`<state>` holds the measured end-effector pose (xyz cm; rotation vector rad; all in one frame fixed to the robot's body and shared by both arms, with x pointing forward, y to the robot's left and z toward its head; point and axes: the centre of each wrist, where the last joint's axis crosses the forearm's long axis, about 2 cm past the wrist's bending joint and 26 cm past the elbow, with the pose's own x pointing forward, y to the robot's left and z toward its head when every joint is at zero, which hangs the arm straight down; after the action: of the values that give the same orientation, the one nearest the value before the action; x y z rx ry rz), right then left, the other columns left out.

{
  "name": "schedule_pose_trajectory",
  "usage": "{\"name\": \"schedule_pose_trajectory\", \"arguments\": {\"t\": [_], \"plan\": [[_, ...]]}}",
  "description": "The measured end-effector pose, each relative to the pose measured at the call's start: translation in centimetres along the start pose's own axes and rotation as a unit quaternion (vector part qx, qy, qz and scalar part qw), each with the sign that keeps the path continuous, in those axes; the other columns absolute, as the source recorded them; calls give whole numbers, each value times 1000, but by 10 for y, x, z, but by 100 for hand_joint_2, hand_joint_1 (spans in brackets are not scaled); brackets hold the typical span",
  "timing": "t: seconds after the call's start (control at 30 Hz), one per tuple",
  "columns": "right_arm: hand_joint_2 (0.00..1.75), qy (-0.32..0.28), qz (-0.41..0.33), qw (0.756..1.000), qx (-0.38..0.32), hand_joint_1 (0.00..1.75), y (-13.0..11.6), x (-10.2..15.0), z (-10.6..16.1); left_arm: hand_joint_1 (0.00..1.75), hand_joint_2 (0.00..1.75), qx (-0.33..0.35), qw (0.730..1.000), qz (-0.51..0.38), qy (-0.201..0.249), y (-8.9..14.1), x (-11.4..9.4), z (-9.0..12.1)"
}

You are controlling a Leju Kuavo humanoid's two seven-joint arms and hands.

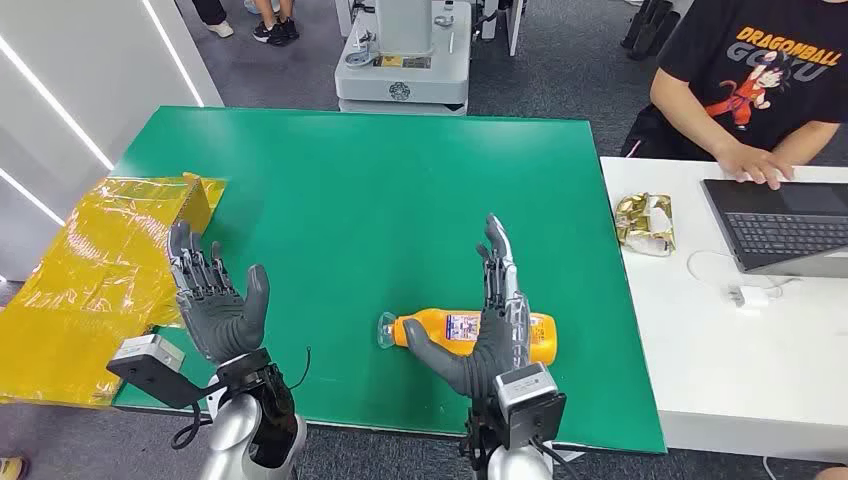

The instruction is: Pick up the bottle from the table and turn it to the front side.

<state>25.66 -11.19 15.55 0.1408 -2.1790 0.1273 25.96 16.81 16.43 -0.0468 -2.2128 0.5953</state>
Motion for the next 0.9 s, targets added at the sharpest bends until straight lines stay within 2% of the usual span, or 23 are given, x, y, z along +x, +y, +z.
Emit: {"name": "schedule_pose_trajectory", "arguments": {"t": [0.73,0.9], "plan": [[175,0,1,1000,2,0,0,-1,0,0,175,-3,1000,-2,-3,1,1,-1],[175,6,37,999,30,0,-2,0,-4,0,175,-1,1000,-3,-3,1,1,-1]]}}
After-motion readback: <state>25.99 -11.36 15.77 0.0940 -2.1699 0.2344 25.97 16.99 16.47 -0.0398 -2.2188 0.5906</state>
